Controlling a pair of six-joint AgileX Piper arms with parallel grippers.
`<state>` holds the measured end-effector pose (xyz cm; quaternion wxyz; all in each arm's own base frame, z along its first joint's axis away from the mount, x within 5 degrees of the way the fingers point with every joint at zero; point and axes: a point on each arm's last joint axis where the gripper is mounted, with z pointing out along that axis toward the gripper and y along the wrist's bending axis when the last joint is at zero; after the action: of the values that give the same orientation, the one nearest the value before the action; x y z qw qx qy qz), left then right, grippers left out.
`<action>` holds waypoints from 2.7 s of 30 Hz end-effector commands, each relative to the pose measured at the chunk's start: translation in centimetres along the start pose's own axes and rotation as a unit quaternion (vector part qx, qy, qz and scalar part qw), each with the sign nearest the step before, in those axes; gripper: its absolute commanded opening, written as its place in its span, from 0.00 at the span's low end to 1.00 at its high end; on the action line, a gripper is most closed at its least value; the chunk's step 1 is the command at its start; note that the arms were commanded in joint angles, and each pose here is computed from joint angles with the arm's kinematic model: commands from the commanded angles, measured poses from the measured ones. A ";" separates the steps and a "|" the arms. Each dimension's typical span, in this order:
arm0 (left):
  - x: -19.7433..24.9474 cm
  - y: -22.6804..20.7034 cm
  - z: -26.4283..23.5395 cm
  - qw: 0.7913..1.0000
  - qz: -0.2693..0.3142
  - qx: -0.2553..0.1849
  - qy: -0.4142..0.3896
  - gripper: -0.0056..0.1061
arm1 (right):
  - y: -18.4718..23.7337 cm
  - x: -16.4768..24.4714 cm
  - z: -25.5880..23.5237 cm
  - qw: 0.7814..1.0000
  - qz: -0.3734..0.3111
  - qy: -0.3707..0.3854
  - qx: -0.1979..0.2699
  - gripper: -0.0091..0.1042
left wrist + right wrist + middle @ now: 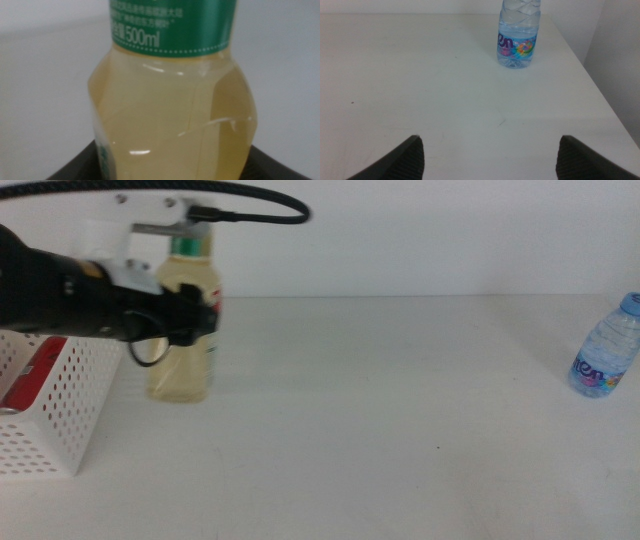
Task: Use arms to grab the bottles and put them into the dustbin to the left of the table.
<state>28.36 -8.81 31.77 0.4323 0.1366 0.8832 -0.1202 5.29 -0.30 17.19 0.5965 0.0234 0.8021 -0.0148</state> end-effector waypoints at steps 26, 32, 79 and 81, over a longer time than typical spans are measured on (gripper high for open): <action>-8.1 15.5 -7.0 0.972 -0.118 -0.137 0.151 0.01 | 0.0 -0.8 -0.3 0.999 -0.013 -0.043 0.002 0.78; -7.2 18.4 -5.7 0.962 -0.136 -0.137 0.192 0.01 | 0.0 -0.8 -0.3 0.999 -0.013 -0.043 0.002 0.78; -4.4 21.3 1.0 0.951 -0.159 -0.080 0.253 0.86 | 0.0 -0.8 -0.3 0.999 -0.013 -0.043 0.002 0.78; -5.3 20.6 -0.4 0.955 -0.164 -0.085 0.232 0.86 | 0.0 -0.8 -0.3 0.999 -0.013 -0.043 0.002 0.78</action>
<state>40.40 11.04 29.58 0.1696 -0.0251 0.9831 -0.0647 5.29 -0.30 17.19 0.5965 0.0234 0.8021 -0.0148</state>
